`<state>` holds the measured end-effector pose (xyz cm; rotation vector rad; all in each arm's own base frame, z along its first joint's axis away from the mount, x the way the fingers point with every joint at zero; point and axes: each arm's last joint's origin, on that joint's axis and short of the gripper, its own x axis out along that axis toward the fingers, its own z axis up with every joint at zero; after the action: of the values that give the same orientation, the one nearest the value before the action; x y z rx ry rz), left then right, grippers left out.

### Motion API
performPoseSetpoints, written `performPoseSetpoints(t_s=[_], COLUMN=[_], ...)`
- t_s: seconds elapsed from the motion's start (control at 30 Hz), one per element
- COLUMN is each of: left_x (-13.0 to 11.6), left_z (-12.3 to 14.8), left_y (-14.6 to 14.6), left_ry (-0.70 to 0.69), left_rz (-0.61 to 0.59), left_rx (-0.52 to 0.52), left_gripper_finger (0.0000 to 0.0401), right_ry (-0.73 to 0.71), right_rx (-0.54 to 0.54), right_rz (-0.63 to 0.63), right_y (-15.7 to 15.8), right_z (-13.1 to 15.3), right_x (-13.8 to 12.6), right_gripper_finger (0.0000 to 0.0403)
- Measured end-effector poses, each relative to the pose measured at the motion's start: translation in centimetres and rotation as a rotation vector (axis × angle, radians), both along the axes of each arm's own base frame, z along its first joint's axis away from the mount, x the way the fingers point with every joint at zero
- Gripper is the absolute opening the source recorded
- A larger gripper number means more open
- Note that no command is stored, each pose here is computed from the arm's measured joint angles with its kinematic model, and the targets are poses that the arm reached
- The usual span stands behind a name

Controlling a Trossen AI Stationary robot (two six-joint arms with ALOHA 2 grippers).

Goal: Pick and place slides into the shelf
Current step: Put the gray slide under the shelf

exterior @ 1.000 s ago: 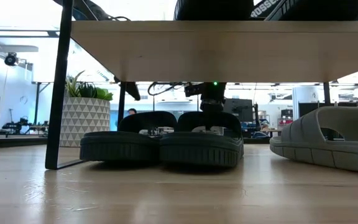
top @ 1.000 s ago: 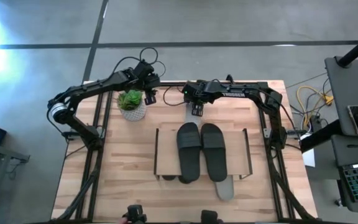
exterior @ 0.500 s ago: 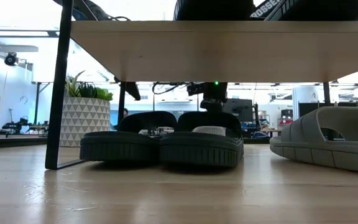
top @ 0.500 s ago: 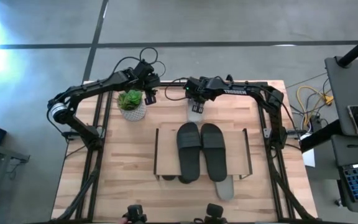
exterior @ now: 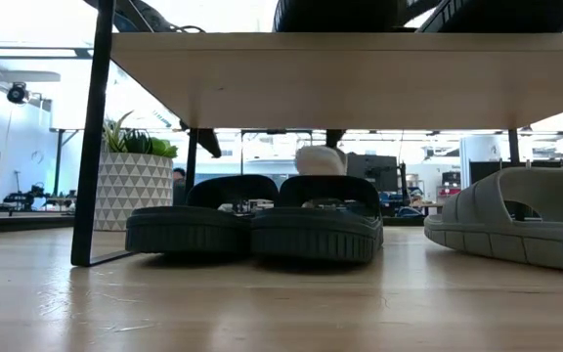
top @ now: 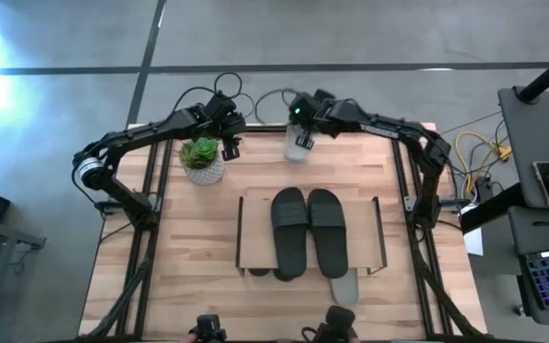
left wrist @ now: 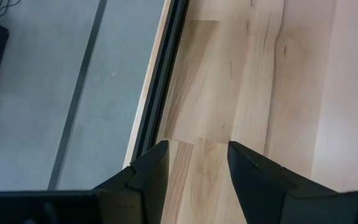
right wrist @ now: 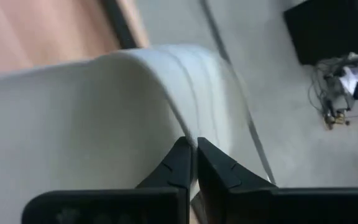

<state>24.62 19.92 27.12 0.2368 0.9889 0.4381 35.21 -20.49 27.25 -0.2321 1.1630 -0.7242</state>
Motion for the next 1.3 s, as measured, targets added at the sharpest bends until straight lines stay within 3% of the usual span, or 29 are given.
performPoseSetpoints(t_s=[0.13,0.23,0.4,0.57,0.73,0.93,1.07,1.3], left_x=[0.0,0.0,0.0,0.2,0.4,0.9,1.2,1.6], left_z=[0.0,0.1,0.1,0.1,0.1,0.1,0.0,-0.3], left_y=[0.0,0.0,0.0,-0.1,-0.4,-1.1,-1.7,-2.9], left_ry=[0.0,-0.013,-0.042,-0.086,-0.16,-0.251,-0.266,-0.223], left_rz=[0.001,0.019,0.06,0.118,0.171,0.191,0.232,0.206], left_rx=[-0.001,-0.01,-0.038,-0.08,-0.16,-0.324,-0.376,-0.41], left_gripper_finger=[0.015,0.015,0.015,0.015,0.015,0.015,0.015,0.015], right_ry=[-0.054,-0.106,-0.325,-0.501,-0.613,-0.661,-0.687,-0.642], right_rx=[0.005,0.046,0.136,0.294,0.441,0.649,0.757,0.774], right_rz=[-0.054,-0.059,-0.016,-0.019,0.055,0.104,0.136,0.117], right_y=[1.1,3.6,10.5,18.3,25.4,32.8,38.0,45.0], right_z=[4.9,9.0,17.2,21.8,22.7,22.3,21.5,18.1], right_x=[-1.5,-3.0,-7.1,-12.4,-15.1,-17.2,-18.6,-19.0], right_gripper_finger=[0.0009,0.0009,0.0009,0.0009,0.0009,0.0009,0.0008,0.0008])
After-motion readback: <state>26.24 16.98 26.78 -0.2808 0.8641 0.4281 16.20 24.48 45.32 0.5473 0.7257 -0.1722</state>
